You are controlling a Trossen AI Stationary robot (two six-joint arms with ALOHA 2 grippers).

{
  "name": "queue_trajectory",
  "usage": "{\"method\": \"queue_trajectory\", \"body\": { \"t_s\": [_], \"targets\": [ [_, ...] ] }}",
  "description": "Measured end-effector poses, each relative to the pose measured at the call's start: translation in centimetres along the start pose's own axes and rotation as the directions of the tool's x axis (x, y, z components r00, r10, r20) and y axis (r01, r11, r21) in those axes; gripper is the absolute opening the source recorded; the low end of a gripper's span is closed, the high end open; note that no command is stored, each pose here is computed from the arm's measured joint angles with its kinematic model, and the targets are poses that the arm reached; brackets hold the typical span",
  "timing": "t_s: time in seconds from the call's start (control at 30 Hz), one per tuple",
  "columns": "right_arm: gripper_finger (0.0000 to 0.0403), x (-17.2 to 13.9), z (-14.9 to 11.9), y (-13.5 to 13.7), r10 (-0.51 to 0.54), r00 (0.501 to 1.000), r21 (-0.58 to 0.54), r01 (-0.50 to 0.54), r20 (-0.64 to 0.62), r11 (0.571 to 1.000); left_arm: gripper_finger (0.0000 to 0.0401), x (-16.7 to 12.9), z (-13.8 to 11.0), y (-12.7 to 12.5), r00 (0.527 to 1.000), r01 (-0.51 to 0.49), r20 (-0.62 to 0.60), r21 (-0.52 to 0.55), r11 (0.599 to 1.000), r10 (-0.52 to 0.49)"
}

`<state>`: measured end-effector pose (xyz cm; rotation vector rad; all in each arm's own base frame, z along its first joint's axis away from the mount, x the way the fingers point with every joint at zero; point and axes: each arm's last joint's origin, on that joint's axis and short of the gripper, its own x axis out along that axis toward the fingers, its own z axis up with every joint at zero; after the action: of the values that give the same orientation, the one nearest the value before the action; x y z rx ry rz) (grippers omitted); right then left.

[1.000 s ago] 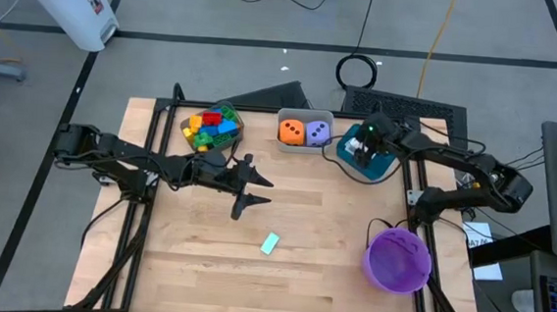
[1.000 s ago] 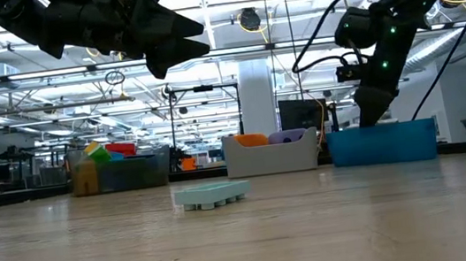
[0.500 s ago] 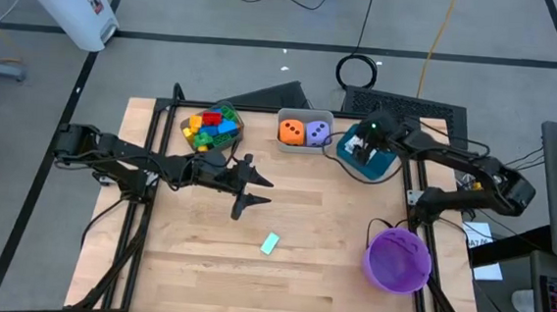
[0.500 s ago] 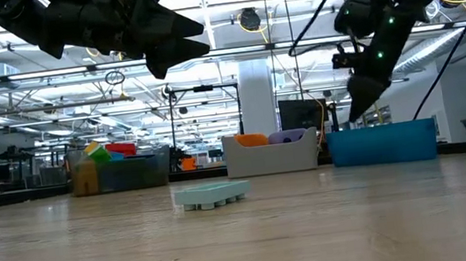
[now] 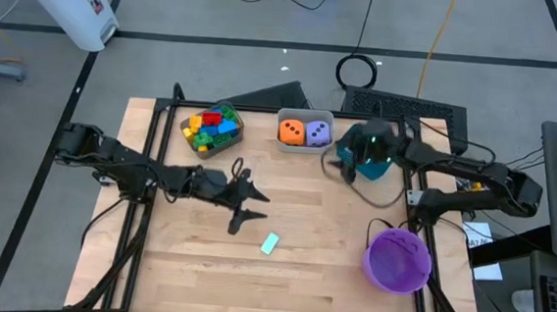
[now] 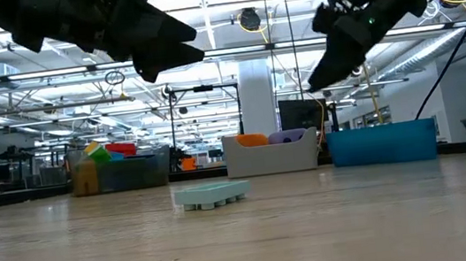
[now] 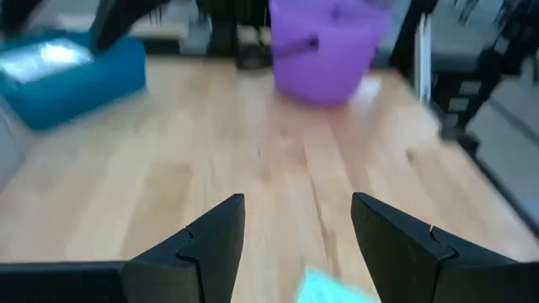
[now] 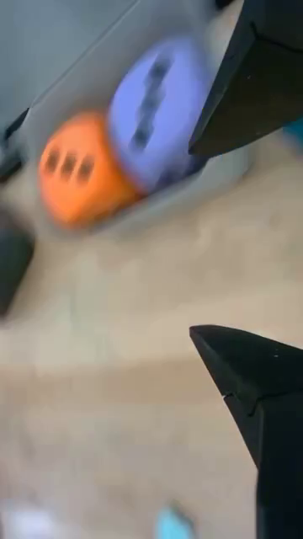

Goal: Pick & Place Toys
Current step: Put the light blue gamepiece into the black bin

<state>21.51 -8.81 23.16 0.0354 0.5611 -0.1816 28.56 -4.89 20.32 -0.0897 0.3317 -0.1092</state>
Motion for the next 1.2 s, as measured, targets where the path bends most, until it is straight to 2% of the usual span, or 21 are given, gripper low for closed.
{"method": "queue_trajectory", "body": {
  "t_s": [0.13, 0.2, 0.27, 0.4, 0.57, 0.67, 0.77, 0.87, 0.93, 1.2],
  "targets": [
    [0.0331, 1.3, -0.1, 3.7, 0.133, 0.989, -0.176, -0.121, 0.057, 0.977, 0.0225, 1.6, -0.5, -1.9, 0.997, -0.013, -0.080, -0.023, 1.000, 0.011],
    [0.0330, 1.9, -0.6, 5.2, 0.169, 0.983, -0.224, -0.150, 0.069, 0.963, 0.0225, 2.6, -0.9, -2.6, 0.989, -0.019, -0.151, -0.052, 0.998, 0.011],
    [0.0328, 2.4, -0.9, 6.4, 0.157, 0.983, -0.249, -0.129, 0.093, 0.960, 0.0225, 4.1, -1.0, -3.2, 0.981, -0.034, -0.193, -0.078, 0.996, 0.018],
    [0.0327, 3.0, -1.6, 7.7, 0.120, 0.989, -0.274, -0.091, 0.091, 0.957, 0.0225, 6.6, -1.5, -4.0, 0.956, -0.136, -0.278, -0.130, 0.982, 0.095],
    [0.0325, 3.2, -2.7, 8.2, 0.106, 0.992, -0.278, -0.083, 0.071, 0.957, 0.0225, 8.6, -1.5, -4.4, 0.911, -0.282, -0.378, -0.282, 0.917, 0.164],
    [0.0325, 3.2, -3.6, 8.2, 0.108, 0.992, -0.254, -0.089, 0.063, 0.963, 0.0225, 9.2, -0.9, -5.0, 0.875, -0.368, -0.435, -0.316, 0.875, 0.211],
    [0.0325, 3.2, -4.1, 8.2, 0.108, 0.992, -0.230, -0.091, 0.062, 0.969, 0.0225, 9.3, -0.8, -6.0, 0.828, -0.446, -0.491, -0.284, 0.849, 0.271],
    [0.0325, 3.2, -4.9, 8.1, 0.109, 0.993, -0.229, -0.095, 0.046, 0.969, 0.0225, 9.7, -0.7, -7.2, 0.809, -0.476, -0.505, -0.262, 0.839, 0.301],
    [0.0325, 3.2, -5.0, 8.1, 0.109, 0.992, -0.228, -0.093, 0.060, 0.969, 0.0225, 10.2, -0.9, -7.5, 0.805, -0.489, -0.509, -0.276, 0.828, 0.305],
    [0.0325, 3.2, -5.0, 8.1, 0.112, 0.991, -0.223, -0.093, 0.076, 0.970, 0.0225, 11.6, -3.4, -7.4, 0.718, -0.589, -0.606, -0.266, 0.763, 0.343]
  ]
}}
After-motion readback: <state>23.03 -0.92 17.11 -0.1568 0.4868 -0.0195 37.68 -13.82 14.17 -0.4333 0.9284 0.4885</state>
